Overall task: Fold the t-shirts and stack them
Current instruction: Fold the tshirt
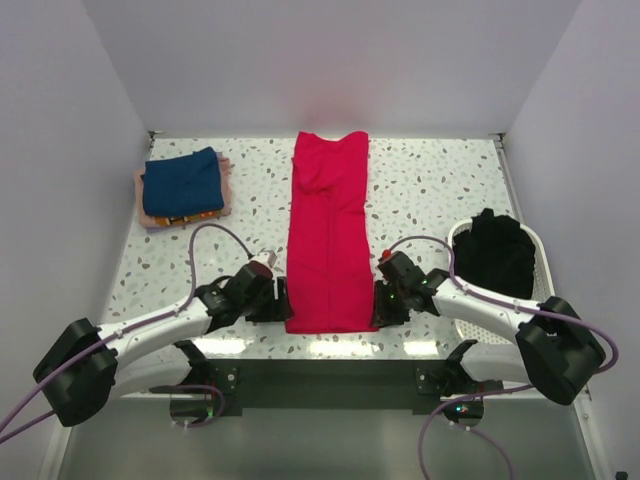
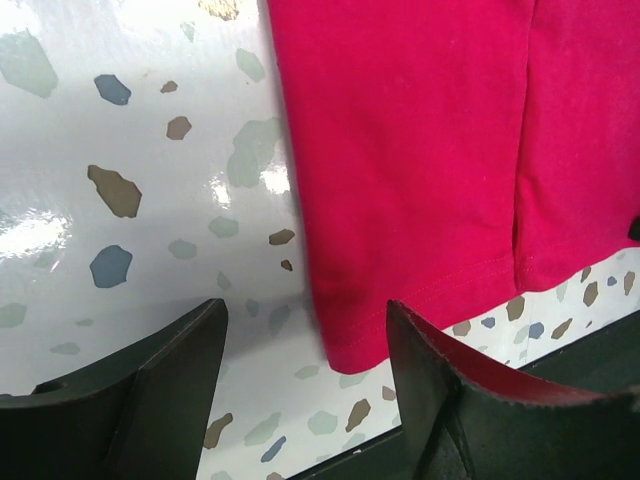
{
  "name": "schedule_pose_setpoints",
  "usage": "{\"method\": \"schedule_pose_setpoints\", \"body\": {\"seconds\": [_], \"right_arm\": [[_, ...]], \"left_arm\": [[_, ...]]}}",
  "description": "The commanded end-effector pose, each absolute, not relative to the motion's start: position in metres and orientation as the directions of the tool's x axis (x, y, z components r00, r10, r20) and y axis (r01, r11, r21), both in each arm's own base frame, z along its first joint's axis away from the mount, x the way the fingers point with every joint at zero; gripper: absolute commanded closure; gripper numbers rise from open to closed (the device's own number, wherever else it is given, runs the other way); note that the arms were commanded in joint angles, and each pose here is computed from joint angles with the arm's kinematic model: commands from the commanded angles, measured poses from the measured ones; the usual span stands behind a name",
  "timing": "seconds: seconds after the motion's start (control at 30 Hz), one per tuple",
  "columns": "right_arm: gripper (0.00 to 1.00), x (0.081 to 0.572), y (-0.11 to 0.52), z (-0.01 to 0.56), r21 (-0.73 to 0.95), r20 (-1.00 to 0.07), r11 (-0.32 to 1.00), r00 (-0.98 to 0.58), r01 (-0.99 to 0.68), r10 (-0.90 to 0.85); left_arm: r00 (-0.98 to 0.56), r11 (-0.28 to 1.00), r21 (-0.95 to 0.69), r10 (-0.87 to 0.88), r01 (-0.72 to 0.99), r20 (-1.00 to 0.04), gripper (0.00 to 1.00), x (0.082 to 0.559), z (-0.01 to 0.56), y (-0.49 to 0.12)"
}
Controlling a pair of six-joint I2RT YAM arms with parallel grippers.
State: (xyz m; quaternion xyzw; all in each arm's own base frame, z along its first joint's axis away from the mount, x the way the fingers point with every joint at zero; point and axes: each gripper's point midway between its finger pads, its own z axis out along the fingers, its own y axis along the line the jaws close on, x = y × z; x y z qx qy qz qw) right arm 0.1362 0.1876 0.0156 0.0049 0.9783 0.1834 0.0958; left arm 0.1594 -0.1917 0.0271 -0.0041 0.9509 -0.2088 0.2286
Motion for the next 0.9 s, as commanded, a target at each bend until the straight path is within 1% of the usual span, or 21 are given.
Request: {"method": "schedule_pose_setpoints", "body": {"seconds": [0.0, 0.03, 0.1, 0.13, 0.2, 0.23, 0.3, 0.53, 0.6, 0.67, 0.7, 0.77, 0.8, 0.87], "right_arm": [[0.75, 0.132, 0.19, 0.013, 0.374, -0.174, 0.927, -0.984, -0.02, 0.049], [0.78, 0.131, 0.189, 0.012, 0.37, -0.17, 0.929, -0.984, -0.02, 0.046], [0.8, 0.13, 0.188, 0.01, 0.367, -0.166, 0.93, -0.985, -0.02, 0.044], [0.8, 0.131, 0.189, 0.011, 0.371, -0.168, 0.928, -0.985, -0.023, 0.043], [0.8, 0.13, 0.189, 0.01, 0.369, -0.164, 0.929, -0.986, -0.024, 0.04], [0.8, 0.13, 0.19, 0.01, 0.369, -0.164, 0.929, -0.986, -0.025, 0.039], [0.8, 0.131, 0.189, 0.009, 0.368, -0.165, 0.93, -0.985, -0.023, 0.041], [0.8, 0.13, 0.189, 0.008, 0.36, -0.159, 0.932, -0.987, -0.032, 0.027], [0.8, 0.129, 0.188, 0.008, 0.358, -0.162, 0.933, -0.986, -0.036, 0.024], [0.8, 0.13, 0.188, 0.009, 0.355, -0.167, 0.934, -0.986, -0.038, 0.024], [0.8, 0.13, 0.187, 0.01, 0.355, -0.169, 0.934, -0.985, -0.039, 0.023], [0.8, 0.129, 0.186, 0.01, 0.351, -0.171, 0.935, -0.985, -0.043, 0.019], [0.81, 0.13, 0.186, 0.01, 0.35, -0.172, 0.936, -0.985, -0.041, 0.021], [0.82, 0.13, 0.187, 0.011, 0.352, -0.175, 0.935, -0.985, -0.047, 0.016]], "left_arm": [[-0.893, 0.91, -0.409, -0.125, 0.071, -0.433, 0.31, 0.159, 0.025, -0.196], [-0.894, 0.913, -0.402, -0.121, 0.07, -0.431, 0.34, 0.157, 0.024, -0.195], [-0.898, 0.918, -0.392, -0.125, 0.056, -0.422, 0.35, 0.154, 0.02, -0.193], [-0.897, 0.919, -0.39, -0.127, 0.054, -0.423, 0.39, 0.154, 0.02, -0.193], [-0.898, 0.917, -0.395, -0.13, 0.052, -0.421, 0.43, 0.154, 0.02, -0.195], [-0.898, 0.915, -0.399, -0.128, 0.056, -0.42, 0.47, 0.153, 0.021, -0.197], [-0.901, 0.911, -0.408, -0.128, 0.059, -0.414, 0.5, 0.151, 0.022, -0.2], [-0.92, 0.916, -0.395, -0.093, 0.071, -0.381, 0.52, 0.13, 0.015, -0.207], [-0.923, 0.92, -0.387, -0.096, 0.06, -0.372, 0.58, 0.127, 0.011, -0.204], [-0.923, 0.926, -0.375, -0.101, 0.05, -0.372, 0.62, 0.127, 0.01, -0.202], [-0.921, 0.929, -0.368, -0.105, 0.044, -0.375, 0.67, 0.128, 0.009, -0.201], [-0.921, 0.931, -0.362, -0.104, 0.042, -0.375, 0.73, 0.128, 0.008, -0.2], [-0.92, 0.933, -0.359, -0.104, 0.042, -0.379, 0.78, 0.128, 0.007, -0.199], [-0.92, 0.934, -0.353, -0.1, 0.044, -0.379, 0.83, 0.128, 0.006, -0.199]]}}
